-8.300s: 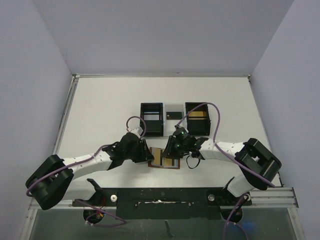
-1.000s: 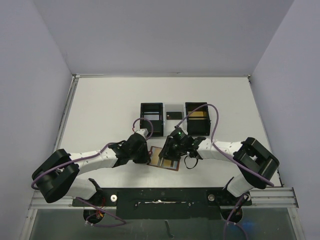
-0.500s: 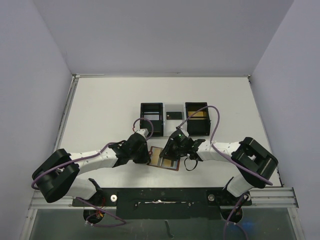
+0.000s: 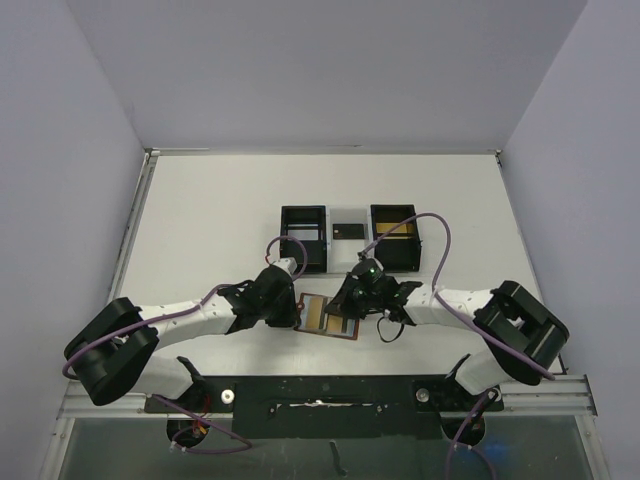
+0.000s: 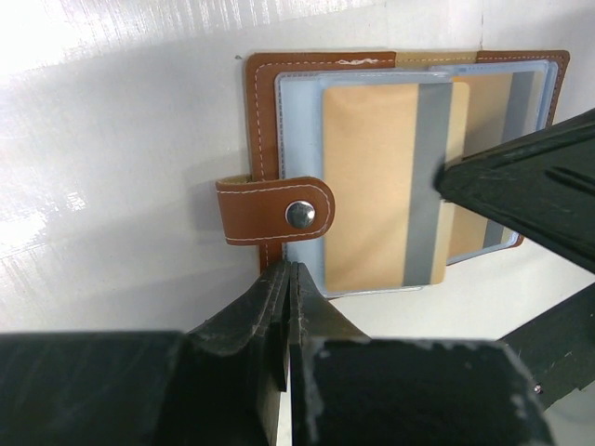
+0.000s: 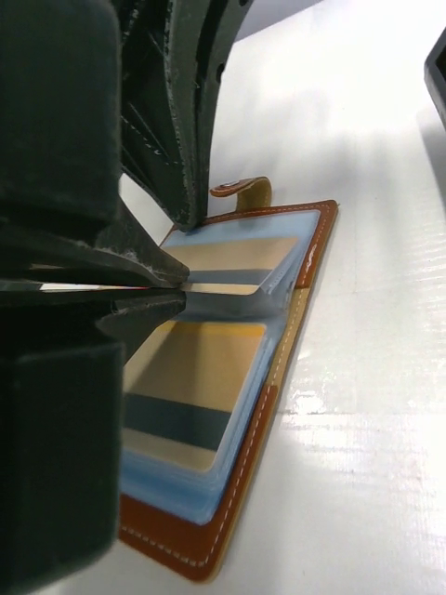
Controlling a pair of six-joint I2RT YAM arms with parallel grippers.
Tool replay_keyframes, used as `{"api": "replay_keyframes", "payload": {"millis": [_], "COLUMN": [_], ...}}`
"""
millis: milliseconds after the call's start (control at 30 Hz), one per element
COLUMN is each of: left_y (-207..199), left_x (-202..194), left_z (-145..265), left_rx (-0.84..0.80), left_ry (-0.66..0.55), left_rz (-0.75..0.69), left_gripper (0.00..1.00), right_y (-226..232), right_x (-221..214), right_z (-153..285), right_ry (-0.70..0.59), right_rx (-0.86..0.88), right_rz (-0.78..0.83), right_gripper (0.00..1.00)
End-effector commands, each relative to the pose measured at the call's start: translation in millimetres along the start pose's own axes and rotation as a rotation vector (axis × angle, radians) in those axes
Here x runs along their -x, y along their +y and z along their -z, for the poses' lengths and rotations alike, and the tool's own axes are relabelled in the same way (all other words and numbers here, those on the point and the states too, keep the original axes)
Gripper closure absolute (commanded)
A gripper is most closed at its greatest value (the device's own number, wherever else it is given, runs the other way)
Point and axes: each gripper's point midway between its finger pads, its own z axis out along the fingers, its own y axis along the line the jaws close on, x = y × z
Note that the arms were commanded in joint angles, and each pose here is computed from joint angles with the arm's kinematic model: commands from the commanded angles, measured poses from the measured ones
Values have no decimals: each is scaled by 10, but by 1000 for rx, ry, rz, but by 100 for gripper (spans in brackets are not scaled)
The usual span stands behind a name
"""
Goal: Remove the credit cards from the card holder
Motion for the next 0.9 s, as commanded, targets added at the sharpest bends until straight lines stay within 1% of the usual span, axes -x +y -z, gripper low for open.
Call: {"api": "replay_keyframes", "payload": {"millis": [0, 233, 300, 467, 667, 867], "left_y": [58, 33, 19, -9, -47, -158], "left_x": [-10, 5, 10, 21, 25, 130], "left_z": [11, 13, 20, 36, 57, 169], "left_rx": [40, 30, 24, 8, -12, -40], "left_ry": [11, 8, 6, 0, 0, -30], "left_rz": [-10, -13, -15, -15, -13, -17], "left_gripper": [100, 100, 100, 100, 100, 100], "right_y": [75, -20, -37, -49, -30, -161], "right_x": [71, 48, 56, 70, 77, 47], "right_z": [134, 197, 194, 165, 141, 116], "right_ry": [2, 55, 61, 62, 45, 43], "right_rx": [92, 109, 107, 102, 138, 91], "right_rz": [47, 98, 96, 45, -13, -41], "right_gripper": [100, 100, 97, 96, 93, 96]}}
